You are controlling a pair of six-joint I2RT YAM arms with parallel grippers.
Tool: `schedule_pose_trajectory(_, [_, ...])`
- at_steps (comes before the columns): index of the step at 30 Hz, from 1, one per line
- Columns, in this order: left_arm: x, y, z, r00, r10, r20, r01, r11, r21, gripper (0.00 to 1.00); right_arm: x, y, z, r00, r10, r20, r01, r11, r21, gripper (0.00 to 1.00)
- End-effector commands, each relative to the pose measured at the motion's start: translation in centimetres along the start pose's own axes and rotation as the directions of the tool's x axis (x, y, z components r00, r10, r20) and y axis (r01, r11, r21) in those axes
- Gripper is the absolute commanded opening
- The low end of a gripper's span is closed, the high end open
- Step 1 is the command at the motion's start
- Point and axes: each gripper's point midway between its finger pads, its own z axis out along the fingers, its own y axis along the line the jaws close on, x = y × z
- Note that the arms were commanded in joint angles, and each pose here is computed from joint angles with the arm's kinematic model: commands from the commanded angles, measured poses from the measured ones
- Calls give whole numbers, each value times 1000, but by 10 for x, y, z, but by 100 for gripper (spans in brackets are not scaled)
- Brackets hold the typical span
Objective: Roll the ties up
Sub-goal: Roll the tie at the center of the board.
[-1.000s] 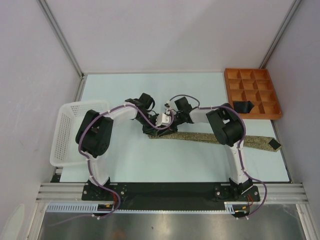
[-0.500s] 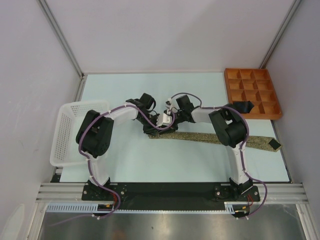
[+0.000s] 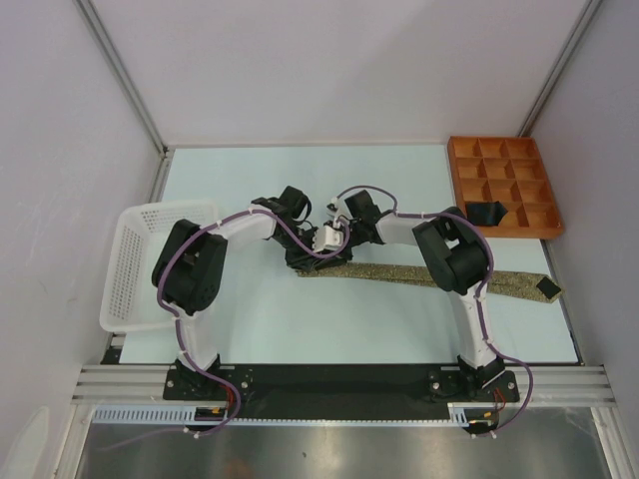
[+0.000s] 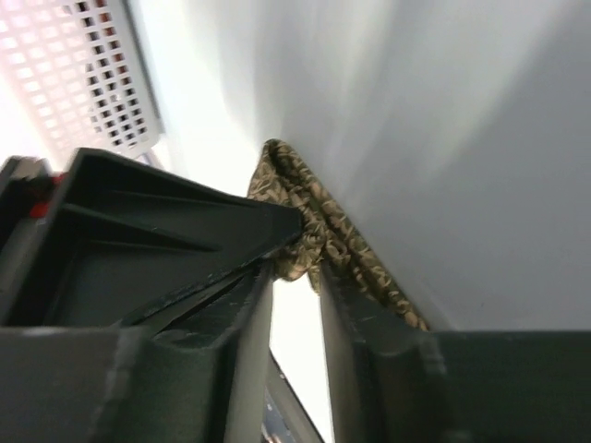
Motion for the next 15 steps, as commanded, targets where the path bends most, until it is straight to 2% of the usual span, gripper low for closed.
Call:
schedule_pose_trajectory(1, [-12,-7,1,998,-11,58,10,1000,23,38,9,-35,18,1000,-3,-18,6,989,151,25])
schedule_pose_trajectory(2, [-12,-6,-1,998,-14,63,13,1000,21,40,10,-40,17,1000,2,-22,1,986,166,22])
schedule_pose_trajectory(3, [-11,-1,-8,997,-21,74,21,1000,2,47,14,-46,17,999,2,-34,4,982,190,19])
schedule_pose_trajectory(4, [-10,0,-12,996,-22,85,22,1000,0,50,15,-51,16,999,10,-38,-2,979,202,12])
schedule_pose_trajectory(5, [-9,3,-17,996,-14,92,15,1000,-10,54,17,-54,16,999,15,-43,-5,978,211,9])
schedule_pose_trajectory(7, [1,9,-28,996,19,85,-16,999,-36,66,19,-61,13,998,22,-51,-10,974,228,2])
schedule_pose_trajectory(11, [20,5,-32,994,104,23,-102,993,-54,78,21,-62,12,998,25,-62,-12,977,215,0])
schedule_pose_trajectory(15, [22,1,-27,996,93,17,-92,995,-40,81,20,-64,9,998,30,-59,-18,980,198,0])
